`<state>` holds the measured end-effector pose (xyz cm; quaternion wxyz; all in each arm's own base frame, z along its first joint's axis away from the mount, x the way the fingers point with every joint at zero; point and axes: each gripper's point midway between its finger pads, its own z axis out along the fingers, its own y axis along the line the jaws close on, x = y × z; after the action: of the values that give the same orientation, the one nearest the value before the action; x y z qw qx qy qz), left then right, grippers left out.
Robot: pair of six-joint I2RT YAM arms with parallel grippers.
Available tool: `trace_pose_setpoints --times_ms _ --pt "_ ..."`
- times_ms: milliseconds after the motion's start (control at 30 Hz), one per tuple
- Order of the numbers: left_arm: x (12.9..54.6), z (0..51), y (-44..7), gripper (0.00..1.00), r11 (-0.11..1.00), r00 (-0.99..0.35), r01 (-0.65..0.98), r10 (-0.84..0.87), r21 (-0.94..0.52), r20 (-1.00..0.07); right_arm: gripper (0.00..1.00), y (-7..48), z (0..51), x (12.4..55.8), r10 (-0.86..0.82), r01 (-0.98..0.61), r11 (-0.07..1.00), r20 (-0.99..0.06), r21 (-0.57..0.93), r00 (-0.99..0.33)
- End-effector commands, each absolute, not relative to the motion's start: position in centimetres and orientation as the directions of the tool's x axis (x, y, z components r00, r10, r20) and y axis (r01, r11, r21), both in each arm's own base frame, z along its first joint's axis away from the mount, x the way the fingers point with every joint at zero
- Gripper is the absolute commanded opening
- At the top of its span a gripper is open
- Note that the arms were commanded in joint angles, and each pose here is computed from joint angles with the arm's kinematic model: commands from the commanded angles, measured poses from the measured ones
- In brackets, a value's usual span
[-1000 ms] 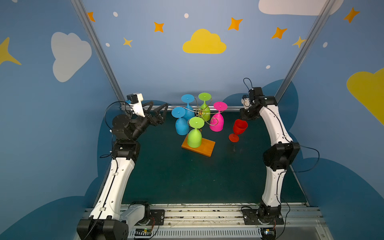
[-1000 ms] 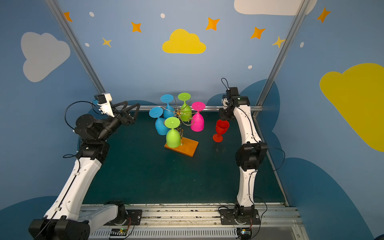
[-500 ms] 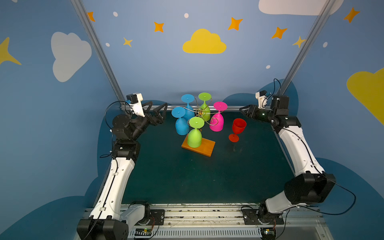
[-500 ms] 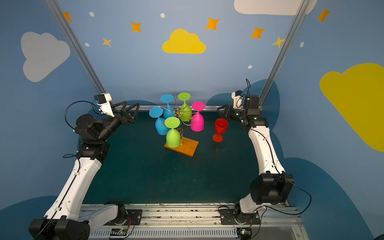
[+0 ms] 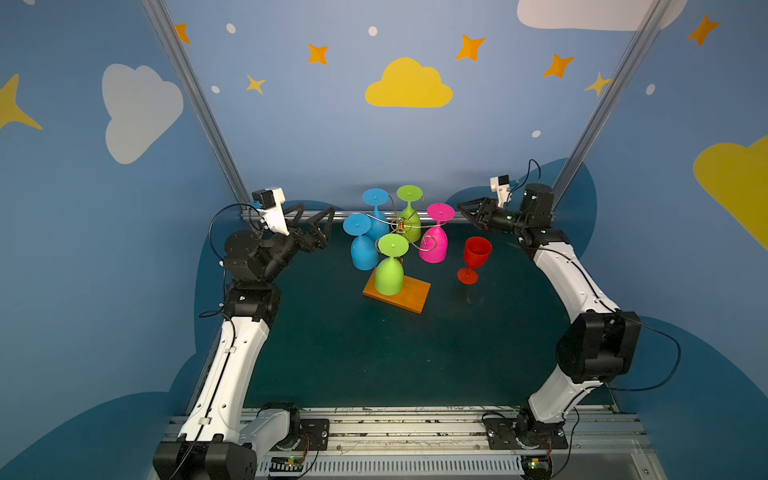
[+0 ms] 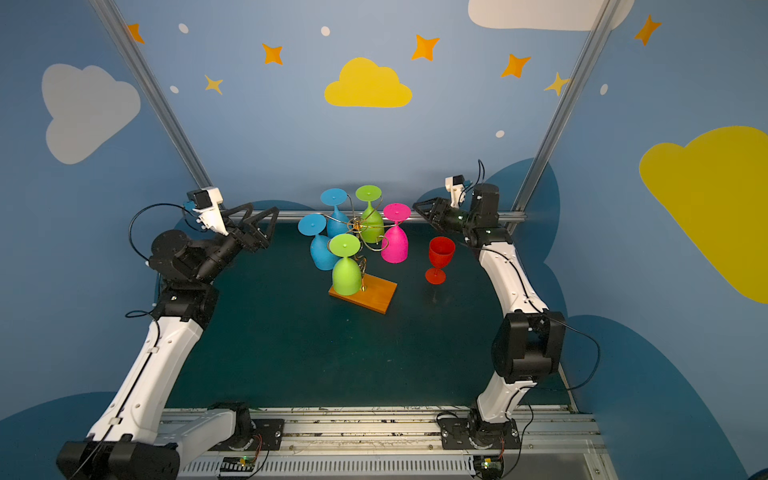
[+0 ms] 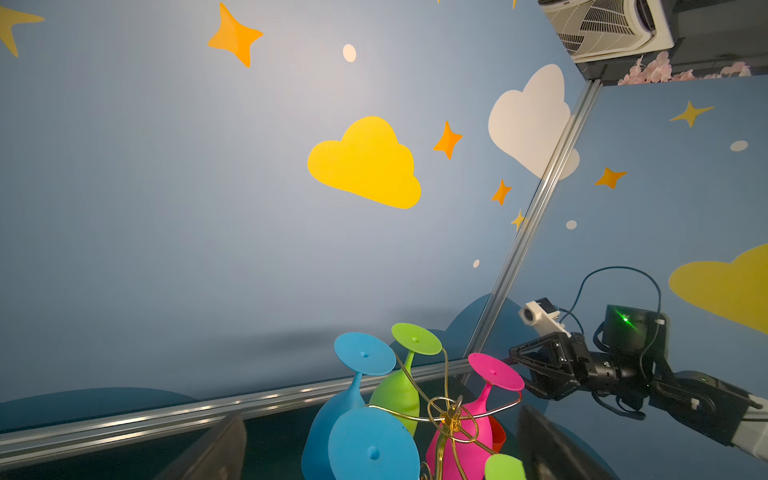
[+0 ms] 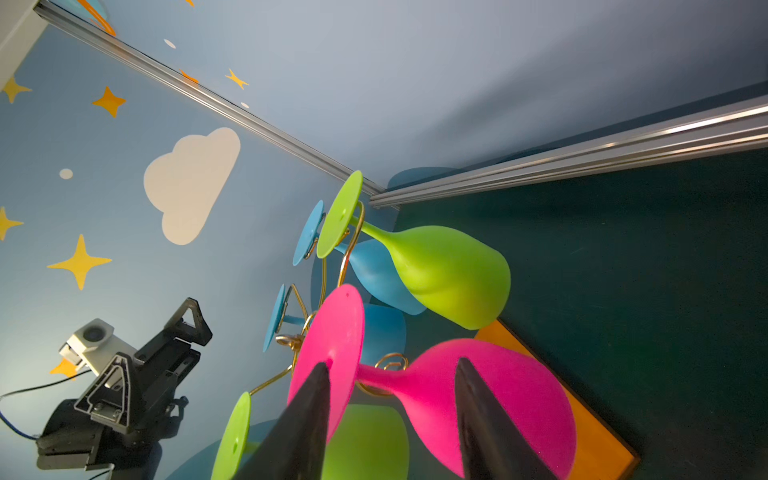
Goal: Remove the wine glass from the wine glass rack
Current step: 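Move the right gripper to the magenta glass's foot on the rack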
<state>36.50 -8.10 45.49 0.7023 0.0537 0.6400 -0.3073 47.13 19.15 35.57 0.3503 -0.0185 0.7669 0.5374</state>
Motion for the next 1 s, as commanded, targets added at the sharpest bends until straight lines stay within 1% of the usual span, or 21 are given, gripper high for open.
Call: trace_pose_setpoints --times_ms 0,267,433,567,667,800,967 --pt "35.8 46.3 -8.0 0.99 0.814 0.024 0.5 -0.355 -0.296 -0.935 0.48 20.5 37.8 47.2 0.331 -0.464 0.378 -0.585 0.801 -0.74" --pt "35.8 46.3 -8.0 0.99 0.813 0.023 0.502 -0.355 -0.297 -0.935 0.46 22.4 37.4 47.8 0.314 -0.463 0.334 -0.56 0.821 -0.767" --pt "35.9 46.1 -8.0 0.99 0.813 0.02 0.5 -0.354 -0.298 -0.935 0.41 22.9 37.4 47.7 0.308 -0.459 0.318 -0.548 0.83 -0.778" --pt "35.8 46.2 -7.9 0.99 0.815 0.023 0.499 -0.353 -0.295 -0.935 0.33 23.0 37.4 47.6 0.307 -0.455 0.31 -0.541 0.835 -0.783" --pt "35.8 46.2 -8.0 0.99 0.814 0.023 0.501 -0.353 -0.295 -0.935 0.24 22.9 37.5 47.4 0.309 -0.454 0.303 -0.537 0.838 -0.785" --pt "35.7 46.3 -8.0 0.99 0.814 0.026 0.501 -0.353 -0.294 -0.935 0.19 23.0 37.9 47.2 0.311 -0.458 0.285 -0.533 0.842 -0.787" --pt "35.6 46.4 -7.9 0.99 0.816 0.029 0.499 -0.353 -0.292 -0.935 0.08 23.0 38.2 47.0 0.316 -0.456 0.27 -0.526 0.848 -0.79"
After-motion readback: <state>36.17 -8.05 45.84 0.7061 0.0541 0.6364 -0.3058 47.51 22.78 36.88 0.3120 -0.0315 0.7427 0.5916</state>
